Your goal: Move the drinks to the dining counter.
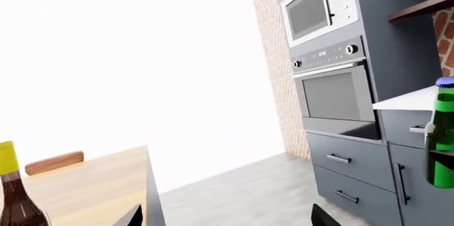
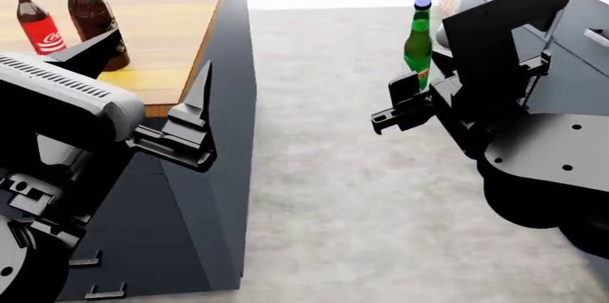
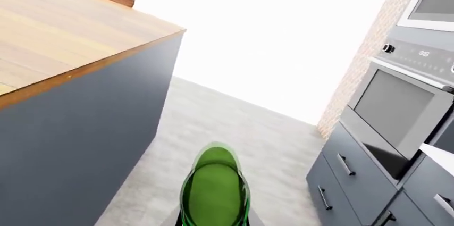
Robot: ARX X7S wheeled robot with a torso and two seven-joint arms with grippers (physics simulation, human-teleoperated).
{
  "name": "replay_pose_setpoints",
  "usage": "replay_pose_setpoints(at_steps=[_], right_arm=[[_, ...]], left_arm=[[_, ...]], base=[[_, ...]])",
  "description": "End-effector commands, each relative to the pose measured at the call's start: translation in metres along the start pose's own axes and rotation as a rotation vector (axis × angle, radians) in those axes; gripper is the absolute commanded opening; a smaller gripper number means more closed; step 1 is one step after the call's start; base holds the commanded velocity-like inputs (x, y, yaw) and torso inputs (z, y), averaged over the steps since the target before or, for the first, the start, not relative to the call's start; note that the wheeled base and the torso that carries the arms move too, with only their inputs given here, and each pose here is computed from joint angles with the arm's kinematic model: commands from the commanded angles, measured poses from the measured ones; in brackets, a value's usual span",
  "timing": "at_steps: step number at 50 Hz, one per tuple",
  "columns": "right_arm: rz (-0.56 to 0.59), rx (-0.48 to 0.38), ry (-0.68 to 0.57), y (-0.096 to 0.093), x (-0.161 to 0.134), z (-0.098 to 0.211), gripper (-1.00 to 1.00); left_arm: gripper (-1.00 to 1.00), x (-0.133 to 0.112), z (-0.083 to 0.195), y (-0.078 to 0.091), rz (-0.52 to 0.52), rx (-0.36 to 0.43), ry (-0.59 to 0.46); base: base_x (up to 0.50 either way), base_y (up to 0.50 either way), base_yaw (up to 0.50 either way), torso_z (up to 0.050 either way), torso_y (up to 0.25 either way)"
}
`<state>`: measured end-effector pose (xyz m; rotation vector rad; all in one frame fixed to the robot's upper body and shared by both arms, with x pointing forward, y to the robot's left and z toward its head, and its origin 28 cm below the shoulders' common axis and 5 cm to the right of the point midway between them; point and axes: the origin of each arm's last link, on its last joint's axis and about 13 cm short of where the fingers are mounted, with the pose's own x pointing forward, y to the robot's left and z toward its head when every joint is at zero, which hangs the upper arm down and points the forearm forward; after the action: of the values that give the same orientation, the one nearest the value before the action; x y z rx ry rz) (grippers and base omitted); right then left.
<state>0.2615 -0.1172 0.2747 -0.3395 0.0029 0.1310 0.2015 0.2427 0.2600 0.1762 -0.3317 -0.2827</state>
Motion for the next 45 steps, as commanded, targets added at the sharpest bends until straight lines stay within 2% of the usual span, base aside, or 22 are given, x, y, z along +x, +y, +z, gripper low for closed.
replay_pose_setpoints(at_steps=[1, 45], right_arm=[[-0.023, -0.013, -0.030, -0.0034, 0.0000, 0.0040, -1.00], [-0.015, -0.025, -0.022, -0.0021, 0.0002, 0.0023, -1.00]], left_arm=[[1.00, -0.0004, 0.0007, -0.0002, -0.001, 0.001, -0.001], [1.00, -0.0004, 0.0022, -0.0002, -0.002, 0.005, -0.004]], base=[[-0.50, 0.04, 0.00, 0.000, 0.000], [-0.50, 0.04, 0.00, 0.000, 0.001]])
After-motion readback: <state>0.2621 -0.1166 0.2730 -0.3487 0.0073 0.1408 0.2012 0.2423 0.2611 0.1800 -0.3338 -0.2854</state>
